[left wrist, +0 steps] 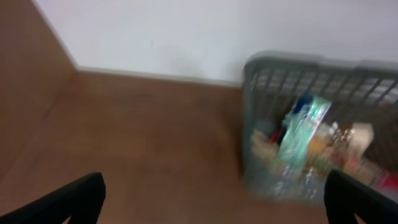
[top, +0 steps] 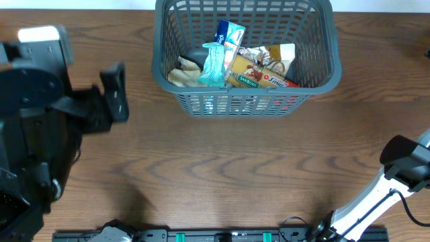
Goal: Pack container
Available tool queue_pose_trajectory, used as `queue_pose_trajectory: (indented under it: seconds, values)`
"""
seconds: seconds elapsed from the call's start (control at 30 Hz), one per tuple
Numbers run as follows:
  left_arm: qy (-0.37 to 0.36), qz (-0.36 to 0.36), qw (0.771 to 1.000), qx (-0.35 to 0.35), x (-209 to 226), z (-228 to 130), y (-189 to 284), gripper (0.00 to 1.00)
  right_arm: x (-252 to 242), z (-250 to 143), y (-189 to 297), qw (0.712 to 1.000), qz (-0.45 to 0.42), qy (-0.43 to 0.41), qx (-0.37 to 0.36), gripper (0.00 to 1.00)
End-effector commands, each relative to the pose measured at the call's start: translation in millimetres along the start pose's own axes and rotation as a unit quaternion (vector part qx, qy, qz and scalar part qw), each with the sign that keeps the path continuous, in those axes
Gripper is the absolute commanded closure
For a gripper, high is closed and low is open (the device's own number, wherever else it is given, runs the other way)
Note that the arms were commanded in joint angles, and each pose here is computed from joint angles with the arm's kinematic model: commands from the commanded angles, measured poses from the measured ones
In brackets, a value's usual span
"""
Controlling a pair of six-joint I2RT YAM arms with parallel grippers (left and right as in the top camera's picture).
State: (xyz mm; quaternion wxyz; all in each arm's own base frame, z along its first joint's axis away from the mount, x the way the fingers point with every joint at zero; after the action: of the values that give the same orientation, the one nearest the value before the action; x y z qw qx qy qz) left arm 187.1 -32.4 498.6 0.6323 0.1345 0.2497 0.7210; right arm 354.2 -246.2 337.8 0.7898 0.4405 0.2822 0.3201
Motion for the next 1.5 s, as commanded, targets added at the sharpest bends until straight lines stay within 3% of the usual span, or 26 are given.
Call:
queue_pose_trajectory:
  seconds: [0.0,0.13,0.37,0.67,0.83,1.33,1.47]
  values:
    - [-0.011,0.025,0.999,0.027,10,-12,2,0.01,-2,0,3,1.000,-0.002,-0.008,-0.003,0.01]
    - [-0.016,0.032,0.998,0.051,18,-25,7,0.02,-2,0,3,1.000,-0.002,-0.008,-0.003,0.01]
    - [0.037,0.005,0.999,-0.008,50,-34,56,0.01,-2,0,3,1.000,-0.002,-0.008,-0.003,0.01]
    - [0.079,-0.106,0.989,-0.064,86,-72,126,0.01,-2,0,3,1.000,-0.002,-0.008,-0.003,0.01]
    - [0.097,-0.126,0.982,-0.104,108,-87,151,0.01,-2,0,3,1.000,-0.002,-0.008,-0.003,0.01]
    - [0.103,-0.141,0.975,-0.138,124,-100,169,0.01,-2,0,3,1.000,-0.002,-0.008,-0.002,0.01]
    - [0.074,-0.131,0.970,-0.193,116,-87,178,0.02,-2,0,3,1.000,-0.002,-0.008,-0.002,0.01]
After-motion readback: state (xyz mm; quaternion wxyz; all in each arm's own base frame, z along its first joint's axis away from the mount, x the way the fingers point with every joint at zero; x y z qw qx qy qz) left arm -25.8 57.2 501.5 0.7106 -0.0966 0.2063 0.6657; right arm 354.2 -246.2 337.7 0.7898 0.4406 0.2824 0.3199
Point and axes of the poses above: each gripper's point midway between its finger pads, its own y axis back along the fingers, its own x axis along the line the jaws close on, z = x × y, the point moved 5 cm from there along y, back along the fingers, and after that the axes turned 8 degrees about y, right-handed, at the moved point
